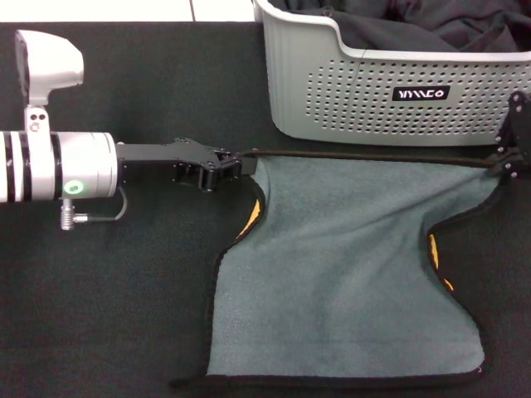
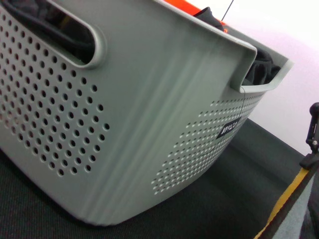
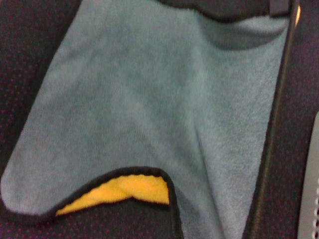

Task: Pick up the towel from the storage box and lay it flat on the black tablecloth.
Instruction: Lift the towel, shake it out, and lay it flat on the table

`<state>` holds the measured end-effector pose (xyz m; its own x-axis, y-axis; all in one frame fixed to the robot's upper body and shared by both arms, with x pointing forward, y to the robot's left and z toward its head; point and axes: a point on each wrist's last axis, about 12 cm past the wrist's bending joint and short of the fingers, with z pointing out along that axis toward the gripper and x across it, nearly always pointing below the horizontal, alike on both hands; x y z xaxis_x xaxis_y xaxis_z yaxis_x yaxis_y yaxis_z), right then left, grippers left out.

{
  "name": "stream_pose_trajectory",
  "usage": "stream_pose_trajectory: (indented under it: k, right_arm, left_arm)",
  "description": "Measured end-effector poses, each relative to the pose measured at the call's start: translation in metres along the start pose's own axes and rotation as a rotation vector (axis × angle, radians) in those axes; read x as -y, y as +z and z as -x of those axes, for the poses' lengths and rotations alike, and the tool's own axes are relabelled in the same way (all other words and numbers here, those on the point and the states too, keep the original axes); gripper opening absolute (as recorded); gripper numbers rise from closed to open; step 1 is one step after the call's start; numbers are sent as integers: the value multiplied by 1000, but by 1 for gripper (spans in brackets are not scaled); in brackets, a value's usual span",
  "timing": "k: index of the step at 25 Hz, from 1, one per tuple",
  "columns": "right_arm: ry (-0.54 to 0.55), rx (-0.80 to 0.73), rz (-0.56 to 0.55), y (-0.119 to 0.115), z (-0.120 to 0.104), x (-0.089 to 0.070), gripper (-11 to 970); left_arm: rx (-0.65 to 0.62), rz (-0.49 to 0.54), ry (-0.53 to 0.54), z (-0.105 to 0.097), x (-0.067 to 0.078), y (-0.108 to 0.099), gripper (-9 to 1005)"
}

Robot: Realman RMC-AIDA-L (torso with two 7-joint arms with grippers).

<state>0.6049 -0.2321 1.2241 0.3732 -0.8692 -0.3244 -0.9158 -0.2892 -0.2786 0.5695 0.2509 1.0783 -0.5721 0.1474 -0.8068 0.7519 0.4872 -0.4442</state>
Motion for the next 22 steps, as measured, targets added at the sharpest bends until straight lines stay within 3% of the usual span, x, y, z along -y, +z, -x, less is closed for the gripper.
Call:
stream_pose_trajectory:
  k: [13,22]
  right_arm:
    - [-63,-164,23,9,11,0,12]
    - [-101,-195,-39,-2,17,4,12]
  left_arm:
    - [6,1,-9,-6,4,7,17]
    - [23,28,-16,-7,1,8,21]
